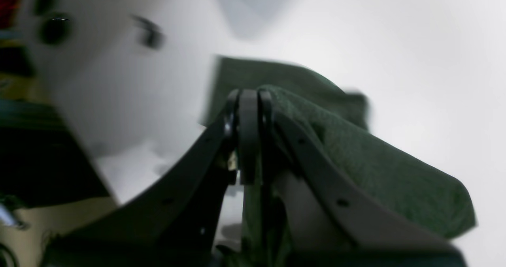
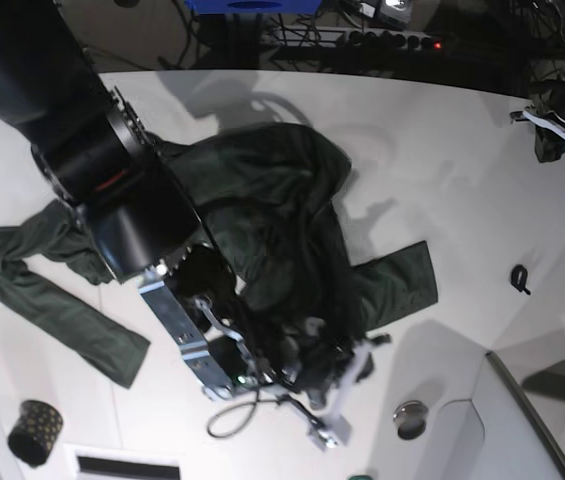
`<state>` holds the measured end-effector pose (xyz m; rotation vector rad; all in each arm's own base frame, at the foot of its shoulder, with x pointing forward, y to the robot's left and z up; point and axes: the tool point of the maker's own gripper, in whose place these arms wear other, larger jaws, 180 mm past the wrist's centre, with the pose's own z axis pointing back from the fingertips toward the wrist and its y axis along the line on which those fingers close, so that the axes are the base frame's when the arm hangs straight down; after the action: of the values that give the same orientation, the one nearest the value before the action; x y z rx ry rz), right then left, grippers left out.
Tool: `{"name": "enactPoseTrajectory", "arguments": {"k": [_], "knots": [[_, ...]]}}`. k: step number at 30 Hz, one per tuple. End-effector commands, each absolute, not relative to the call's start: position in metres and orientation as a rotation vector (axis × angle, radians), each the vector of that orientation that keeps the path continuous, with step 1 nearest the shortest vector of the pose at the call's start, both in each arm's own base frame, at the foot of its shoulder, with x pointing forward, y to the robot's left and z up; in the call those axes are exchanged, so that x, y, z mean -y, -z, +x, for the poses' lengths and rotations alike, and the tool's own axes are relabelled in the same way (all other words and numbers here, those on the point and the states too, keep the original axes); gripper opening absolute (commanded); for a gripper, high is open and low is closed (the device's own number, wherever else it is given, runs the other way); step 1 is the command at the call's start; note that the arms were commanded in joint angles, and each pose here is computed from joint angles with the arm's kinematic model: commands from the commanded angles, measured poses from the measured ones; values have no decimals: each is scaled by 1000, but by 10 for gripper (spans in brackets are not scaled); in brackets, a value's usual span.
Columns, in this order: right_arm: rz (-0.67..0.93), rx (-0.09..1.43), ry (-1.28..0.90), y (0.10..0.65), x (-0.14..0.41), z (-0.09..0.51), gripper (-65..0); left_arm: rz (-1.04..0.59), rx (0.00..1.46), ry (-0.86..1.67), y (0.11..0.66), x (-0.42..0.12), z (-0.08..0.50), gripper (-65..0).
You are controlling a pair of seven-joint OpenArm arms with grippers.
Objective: Layout the t-shirt on the table in an organized manner, then fold the t-shirt properly
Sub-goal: 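Lift the shirt fabric with the right gripper and sweep it across the table, then grasp the shirt with both grippers and stretch it apart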
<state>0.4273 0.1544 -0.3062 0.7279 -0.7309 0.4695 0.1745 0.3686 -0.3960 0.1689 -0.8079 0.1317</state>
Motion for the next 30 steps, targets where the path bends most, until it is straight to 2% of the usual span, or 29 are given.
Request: {"name": "enactPoseTrajectory", "arguments": {"k": [1, 7, 11, 13, 17, 18, 19, 21, 25, 27, 30], "knots": [[780, 825, -512, 264, -172, 439, -642, 204, 831, -105, 385, -376, 180, -596], [884, 859, -632, 224, -213, 424, -642, 239, 804, -68, 386, -377, 181, -596], [977, 881, -629, 209, -233, 413, -615, 251, 824, -51, 378, -375, 185, -596], [1007, 856, -635, 210, -240, 403, -522, 250, 829, -50, 376, -374, 186, -596], [1029, 821, -708, 198, -249, 388, -197, 217, 834, -30, 382, -359, 195, -596], [1025, 820, -716, 194, -244, 389, -146, 199, 829, -8, 385, -350, 200, -596], [1011, 830, -717, 190, -231, 394, -128, 181, 827, 10, 388, -342, 203, -596], [991, 828, -673, 193, -193, 404, -150, 127, 822, 60, 396, -317, 212, -596], [1012, 818, -234, 228, -82, 418, -218, 15, 836, 126, 407, -266, 227, -596], [970, 822, 5, 260, -13, 409, -201, -38, 882, 162, 403, -239, 245, -596], [891, 805, 253, 309, 65, 371, -179, -133, 932, 196, 401, -193, 262, -596]]}}
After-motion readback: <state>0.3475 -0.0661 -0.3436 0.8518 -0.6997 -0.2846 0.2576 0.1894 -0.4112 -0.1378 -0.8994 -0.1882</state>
